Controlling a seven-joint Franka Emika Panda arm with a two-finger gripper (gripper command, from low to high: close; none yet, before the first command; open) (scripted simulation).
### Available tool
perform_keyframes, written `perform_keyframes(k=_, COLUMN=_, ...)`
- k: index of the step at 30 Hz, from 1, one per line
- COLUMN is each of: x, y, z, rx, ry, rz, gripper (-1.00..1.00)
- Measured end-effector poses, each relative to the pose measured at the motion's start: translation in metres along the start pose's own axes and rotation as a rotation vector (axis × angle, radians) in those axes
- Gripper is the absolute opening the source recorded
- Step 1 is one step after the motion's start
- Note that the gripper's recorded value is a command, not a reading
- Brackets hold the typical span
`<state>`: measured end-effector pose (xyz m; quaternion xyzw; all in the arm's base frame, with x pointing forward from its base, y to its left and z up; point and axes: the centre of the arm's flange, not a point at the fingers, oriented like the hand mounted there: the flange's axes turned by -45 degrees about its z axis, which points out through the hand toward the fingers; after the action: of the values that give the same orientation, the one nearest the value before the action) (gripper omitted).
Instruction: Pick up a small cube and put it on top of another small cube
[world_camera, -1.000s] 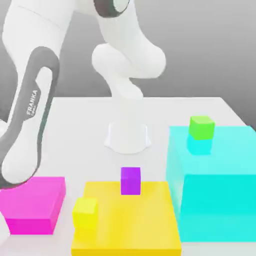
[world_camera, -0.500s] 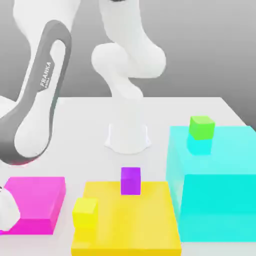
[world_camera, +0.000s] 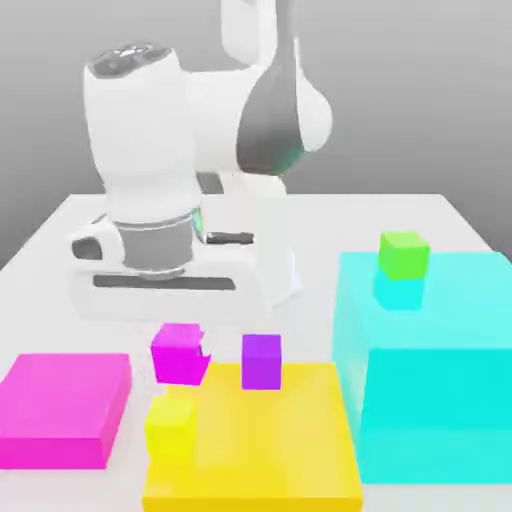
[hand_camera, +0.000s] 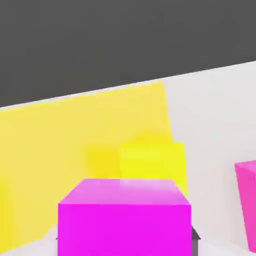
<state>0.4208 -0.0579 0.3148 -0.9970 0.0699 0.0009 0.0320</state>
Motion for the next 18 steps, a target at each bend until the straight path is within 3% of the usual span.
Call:
perform_keyframes(k=6, x=-0.065, y=-0.048, z=-0.006, rx=-0.046, ry=0.001, rz=-0.071, gripper=-1.0)
perform_keyframes(k=12, x=-0.077, y=-0.052, z=0.05, rx=-0.062, ry=0.004, rz=-0.084, gripper=-1.0)
perform_keyframes(k=13, x=-0.078, y=-0.051, z=0.057, rx=-0.063, ry=0.004, rz=-0.084, gripper=1.0)
perform_keyframes(k=18, x=-0.078, y=-0.051, z=0.057, rx=-0.063, ry=0.004, rz=-0.084, gripper=1.0)
